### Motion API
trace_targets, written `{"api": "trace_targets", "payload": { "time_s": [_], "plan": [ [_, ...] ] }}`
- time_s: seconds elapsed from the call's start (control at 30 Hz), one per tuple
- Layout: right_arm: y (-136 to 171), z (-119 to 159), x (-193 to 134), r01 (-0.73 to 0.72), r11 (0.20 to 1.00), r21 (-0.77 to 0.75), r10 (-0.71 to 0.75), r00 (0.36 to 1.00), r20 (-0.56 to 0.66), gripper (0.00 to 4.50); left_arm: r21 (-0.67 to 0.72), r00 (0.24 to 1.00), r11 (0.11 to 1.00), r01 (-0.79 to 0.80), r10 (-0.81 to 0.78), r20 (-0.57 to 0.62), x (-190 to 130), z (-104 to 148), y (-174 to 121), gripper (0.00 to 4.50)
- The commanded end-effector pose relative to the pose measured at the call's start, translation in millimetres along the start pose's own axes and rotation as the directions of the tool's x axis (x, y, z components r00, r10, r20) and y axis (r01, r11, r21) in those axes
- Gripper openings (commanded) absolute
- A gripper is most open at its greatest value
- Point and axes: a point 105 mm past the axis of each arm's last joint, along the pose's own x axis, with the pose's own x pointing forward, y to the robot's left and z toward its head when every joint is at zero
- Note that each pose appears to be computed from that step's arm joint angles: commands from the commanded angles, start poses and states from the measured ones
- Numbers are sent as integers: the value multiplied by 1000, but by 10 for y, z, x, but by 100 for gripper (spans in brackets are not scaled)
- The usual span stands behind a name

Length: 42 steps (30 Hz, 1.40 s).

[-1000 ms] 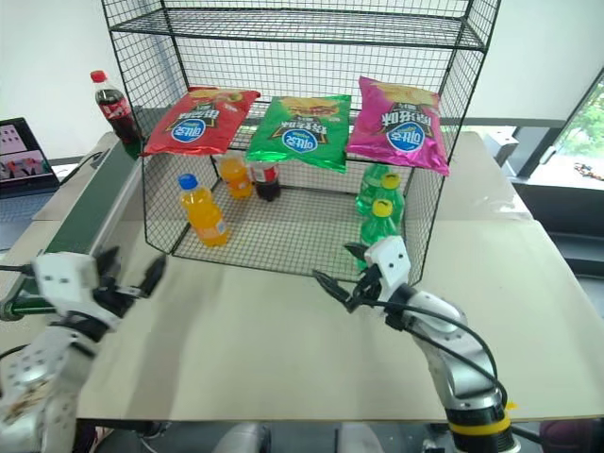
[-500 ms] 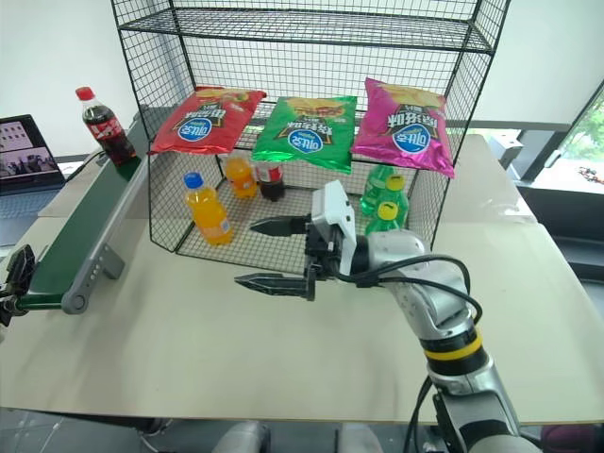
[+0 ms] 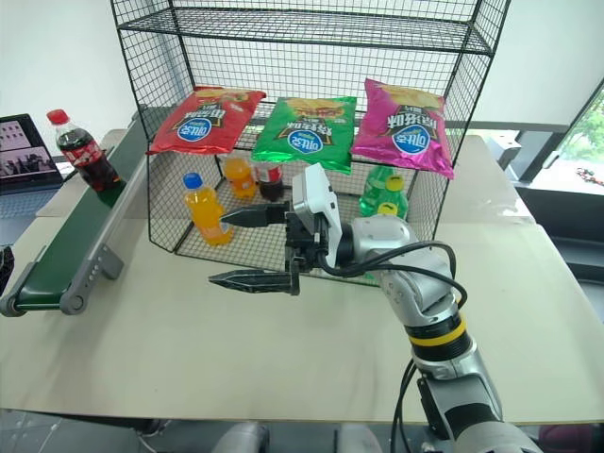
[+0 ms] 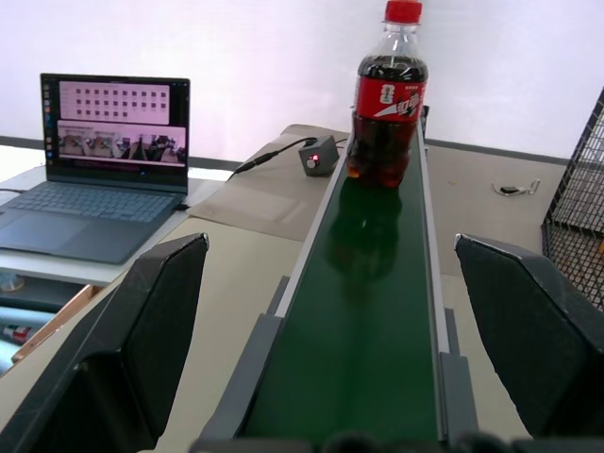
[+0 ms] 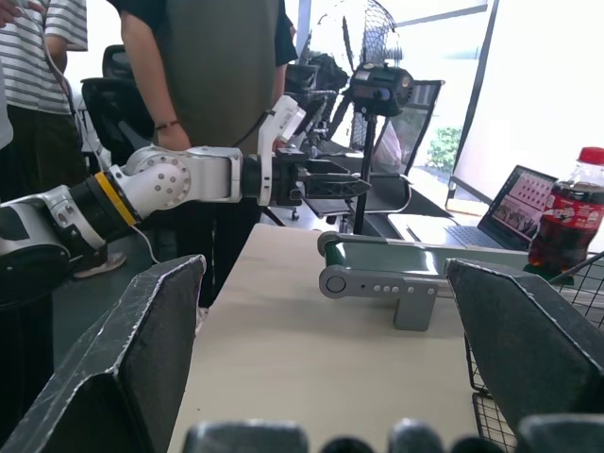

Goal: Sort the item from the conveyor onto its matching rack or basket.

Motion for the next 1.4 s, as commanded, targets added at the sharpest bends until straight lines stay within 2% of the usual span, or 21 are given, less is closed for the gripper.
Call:
{"api": "trace_targets", "payload": {
  "time_s": [0.03,1.23,1.37,1.4],
  "plan": [
    [13,150,21,-9,999,-53,11,999,33,450,35,999,999,23,-24,44,64,125,-44,445],
    [20,188,-3,14,999,-48,-13,1000,25,450,42,1000,999,21,-21,0,124,39,30,445],
    [21,195,-6,21,999,-46,-19,1000,23,450,38,1000,999,27,-27,-2,129,28,32,346],
    [20,197,-6,22,999,-46,-21,1000,23,450,36,1000,999,30,-30,-2,130,26,28,306]
  ]
}}
